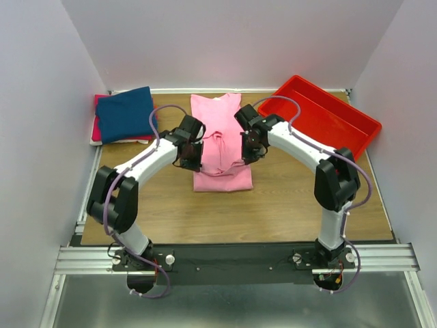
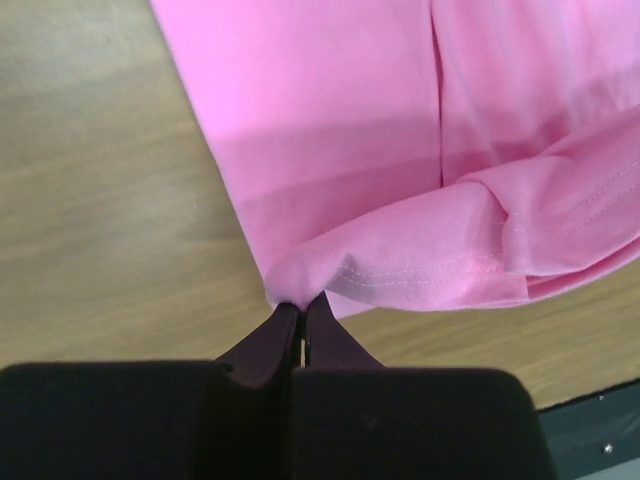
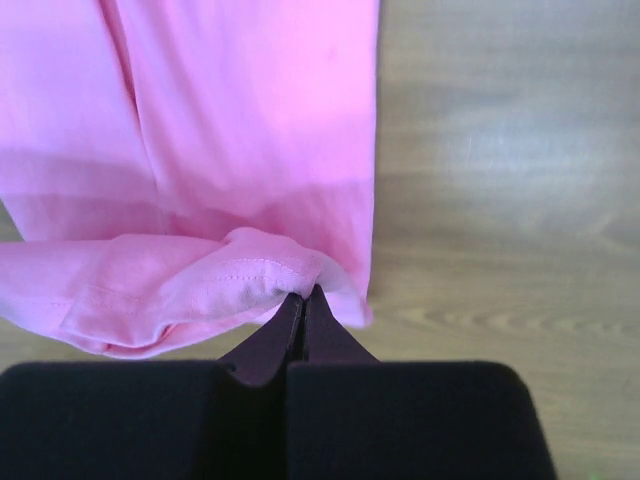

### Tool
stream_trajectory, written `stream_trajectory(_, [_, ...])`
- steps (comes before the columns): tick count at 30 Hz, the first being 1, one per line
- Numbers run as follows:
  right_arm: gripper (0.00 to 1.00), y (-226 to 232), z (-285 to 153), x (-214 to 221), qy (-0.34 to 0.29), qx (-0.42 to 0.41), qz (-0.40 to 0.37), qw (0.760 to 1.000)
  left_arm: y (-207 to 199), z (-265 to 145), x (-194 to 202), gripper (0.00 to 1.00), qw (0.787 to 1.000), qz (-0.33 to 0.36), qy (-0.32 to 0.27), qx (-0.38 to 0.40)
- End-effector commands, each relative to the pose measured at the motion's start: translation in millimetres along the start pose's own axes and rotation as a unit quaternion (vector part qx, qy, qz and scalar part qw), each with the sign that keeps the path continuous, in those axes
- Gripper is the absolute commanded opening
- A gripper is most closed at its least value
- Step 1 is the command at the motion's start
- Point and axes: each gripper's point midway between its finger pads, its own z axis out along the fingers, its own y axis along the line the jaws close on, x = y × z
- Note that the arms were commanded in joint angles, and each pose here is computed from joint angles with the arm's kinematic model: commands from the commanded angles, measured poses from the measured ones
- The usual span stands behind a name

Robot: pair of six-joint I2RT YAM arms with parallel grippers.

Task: Fold and stack the t-shirts
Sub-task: Fold the tshirt

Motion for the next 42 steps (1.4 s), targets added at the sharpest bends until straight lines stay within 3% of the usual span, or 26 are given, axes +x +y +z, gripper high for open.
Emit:
stream_trajectory(1, [0.01,-3,12,-36,-0.026,0.023,-0.021,0.999,12,12,-36,0.00,0.999,0.021,-0.022,-0.015])
stream_trajectory(11, [0.00,-9,41,-102,-0.053,0.020,-0.027,0.998,31,37,-96,0.00,0.999,-0.014,-0.046,0.024])
stream_trajectory(25, [0.00,-19,73,-125,-0.041,0.017,-0.033,0.998,39,70,-135,0.00,0.995,-0.020,-0.059,0.073])
stream_trajectory(26, [0.00,-17,72,-130,-0.046,0.013,-0.035,0.998,41,70,-137,0.04,0.995,-0.027,-0.061,0.069])
stream_trajectory(29, [0.13,-14,73,-138,-0.052,0.005,-0.039,0.998,49,62,-148,0.23,0.994,-0.043,-0.078,0.058])
stream_trajectory(30, [0.27,-11,67,-143,-0.059,0.000,-0.038,0.998,53,55,-156,0.40,0.993,-0.053,-0.092,0.056])
stream_trajectory(31, [0.34,-12,64,-148,-0.065,0.000,-0.035,0.997,55,52,-160,0.46,0.992,-0.057,-0.100,0.055])
stream_trajectory(32, [0.43,-11,56,-151,-0.073,-0.003,-0.033,0.997,57,47,-165,0.49,0.991,-0.061,-0.109,0.054])
stream_trajectory(36, [0.54,-13,28,-161,-0.101,-0.003,-0.021,0.995,55,25,-182,0.51,0.985,-0.065,-0.146,0.060])
stream_trajectory(42, [0.57,-14,11,-143,-0.088,-0.017,-0.010,0.996,56,29,-149,0.52,0.989,-0.052,-0.120,0.067])
